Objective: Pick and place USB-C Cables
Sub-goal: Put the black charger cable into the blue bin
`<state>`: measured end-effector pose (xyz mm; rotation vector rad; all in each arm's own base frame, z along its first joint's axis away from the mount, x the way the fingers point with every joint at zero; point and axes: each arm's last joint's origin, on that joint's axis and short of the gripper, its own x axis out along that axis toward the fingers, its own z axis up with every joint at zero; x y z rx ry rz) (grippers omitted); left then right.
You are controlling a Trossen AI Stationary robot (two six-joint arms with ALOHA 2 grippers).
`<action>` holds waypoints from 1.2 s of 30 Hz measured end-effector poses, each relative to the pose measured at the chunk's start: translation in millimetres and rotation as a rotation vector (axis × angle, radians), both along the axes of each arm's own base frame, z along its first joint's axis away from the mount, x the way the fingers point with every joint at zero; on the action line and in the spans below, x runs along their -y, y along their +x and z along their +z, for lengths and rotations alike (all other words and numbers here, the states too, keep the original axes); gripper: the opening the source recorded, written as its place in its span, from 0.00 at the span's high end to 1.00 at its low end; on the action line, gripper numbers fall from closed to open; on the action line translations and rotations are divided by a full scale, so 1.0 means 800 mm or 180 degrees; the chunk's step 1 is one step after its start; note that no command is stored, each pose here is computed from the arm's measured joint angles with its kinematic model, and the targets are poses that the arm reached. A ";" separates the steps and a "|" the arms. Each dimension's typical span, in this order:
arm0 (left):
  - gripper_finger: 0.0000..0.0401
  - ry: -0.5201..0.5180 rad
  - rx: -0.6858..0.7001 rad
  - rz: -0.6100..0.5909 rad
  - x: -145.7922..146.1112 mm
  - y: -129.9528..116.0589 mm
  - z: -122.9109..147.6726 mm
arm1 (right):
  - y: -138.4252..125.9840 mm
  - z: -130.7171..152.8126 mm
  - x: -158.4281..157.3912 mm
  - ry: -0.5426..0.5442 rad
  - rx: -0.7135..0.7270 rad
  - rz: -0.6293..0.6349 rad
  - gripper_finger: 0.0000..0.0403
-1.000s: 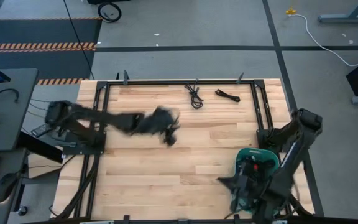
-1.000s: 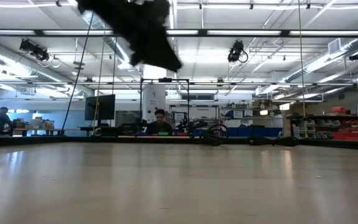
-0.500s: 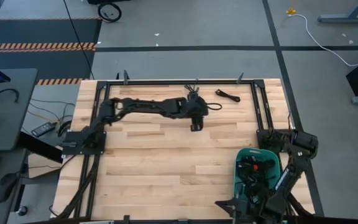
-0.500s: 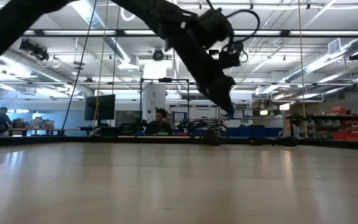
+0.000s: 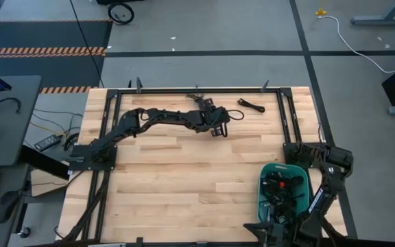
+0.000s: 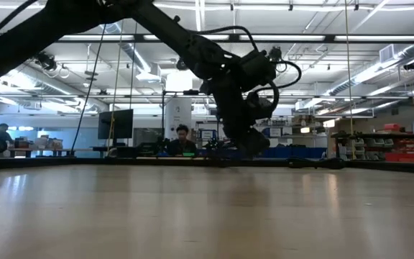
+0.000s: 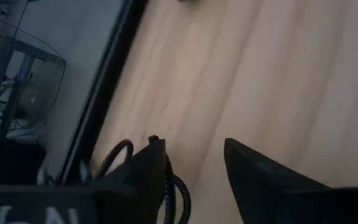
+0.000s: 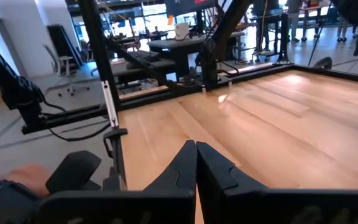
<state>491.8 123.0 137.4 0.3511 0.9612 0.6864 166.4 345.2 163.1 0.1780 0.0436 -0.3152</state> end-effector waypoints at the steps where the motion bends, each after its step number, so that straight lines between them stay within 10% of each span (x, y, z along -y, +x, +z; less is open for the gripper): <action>1: 0.59 -0.0020 0.0038 0.0021 -0.003 0.000 0.001 | 0.001 0.000 0.000 -0.0010 -0.0010 -0.0003 0.99; 11: 0.97 -0.0376 -0.0109 -0.0168 0.014 -0.003 -0.005 | 0.007 0.000 0.002 0.0014 -0.0023 -0.0022 0.99; 21: 0.99 0.0011 -0.0355 -0.0495 0.121 -0.017 0.064 | 0.007 0.000 0.002 0.0008 -0.0032 -0.0013 0.99; 36: 0.38 -0.0949 0.0524 0.0825 -0.033 -0.031 0.029 | 0.012 0.000 0.004 -0.0029 -0.0060 -0.0028 0.99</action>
